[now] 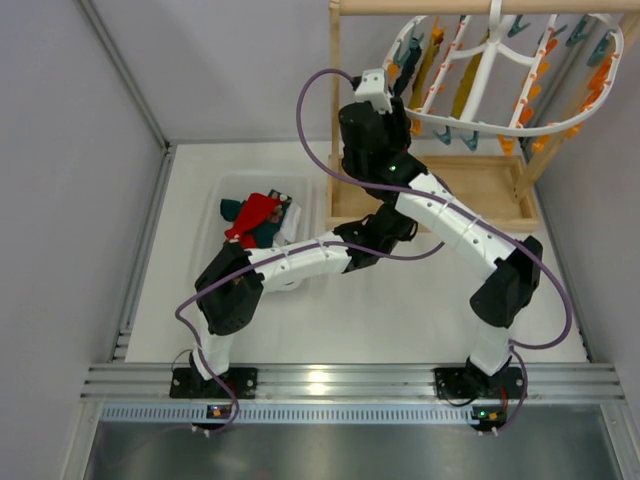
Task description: Remove the socks clipped to the hanger
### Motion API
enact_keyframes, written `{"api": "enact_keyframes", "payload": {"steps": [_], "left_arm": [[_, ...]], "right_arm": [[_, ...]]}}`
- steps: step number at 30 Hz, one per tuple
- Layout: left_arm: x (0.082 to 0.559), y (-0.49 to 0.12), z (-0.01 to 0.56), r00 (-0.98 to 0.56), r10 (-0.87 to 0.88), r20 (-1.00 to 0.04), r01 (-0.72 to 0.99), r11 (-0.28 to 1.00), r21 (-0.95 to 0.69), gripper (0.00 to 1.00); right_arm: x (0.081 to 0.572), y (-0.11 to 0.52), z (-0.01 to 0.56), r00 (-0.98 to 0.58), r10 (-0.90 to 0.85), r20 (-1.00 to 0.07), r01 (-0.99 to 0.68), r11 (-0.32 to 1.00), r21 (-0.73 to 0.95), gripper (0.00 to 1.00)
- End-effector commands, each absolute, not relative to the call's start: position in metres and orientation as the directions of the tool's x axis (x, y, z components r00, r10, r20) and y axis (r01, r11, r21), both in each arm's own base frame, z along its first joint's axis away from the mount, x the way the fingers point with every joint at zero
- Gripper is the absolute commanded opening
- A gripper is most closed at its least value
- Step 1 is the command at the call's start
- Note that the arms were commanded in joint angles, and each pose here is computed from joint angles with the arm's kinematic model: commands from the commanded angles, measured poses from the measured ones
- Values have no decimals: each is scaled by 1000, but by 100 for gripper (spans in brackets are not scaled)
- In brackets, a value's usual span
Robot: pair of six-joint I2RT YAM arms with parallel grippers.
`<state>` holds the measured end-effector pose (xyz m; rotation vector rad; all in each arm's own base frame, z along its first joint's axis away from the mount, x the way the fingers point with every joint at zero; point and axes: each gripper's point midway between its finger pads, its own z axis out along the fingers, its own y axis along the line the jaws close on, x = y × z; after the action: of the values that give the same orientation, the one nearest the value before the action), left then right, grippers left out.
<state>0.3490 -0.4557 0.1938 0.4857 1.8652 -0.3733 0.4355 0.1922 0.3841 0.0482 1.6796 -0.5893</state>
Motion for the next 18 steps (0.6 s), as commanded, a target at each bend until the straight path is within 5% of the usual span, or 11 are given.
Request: {"api": "enact_keyframes", "payload": {"steps": [1, 12, 18], "left_arm": [[342, -461, 232, -248, 77, -966, 529, 846, -69, 0], [339, -462, 233, -251, 72, -965, 538, 839, -78, 0], [339, -463, 229, -255, 73, -964, 533, 842, -78, 0]], "right_arm": [[436, 165, 414, -145, -232, -962, 469, 840, -273, 46], [440, 160, 418, -138, -242, -960, 486, 829, -279, 35], [439, 165, 417, -108, -201, -974, 424, 876, -228, 8]]}}
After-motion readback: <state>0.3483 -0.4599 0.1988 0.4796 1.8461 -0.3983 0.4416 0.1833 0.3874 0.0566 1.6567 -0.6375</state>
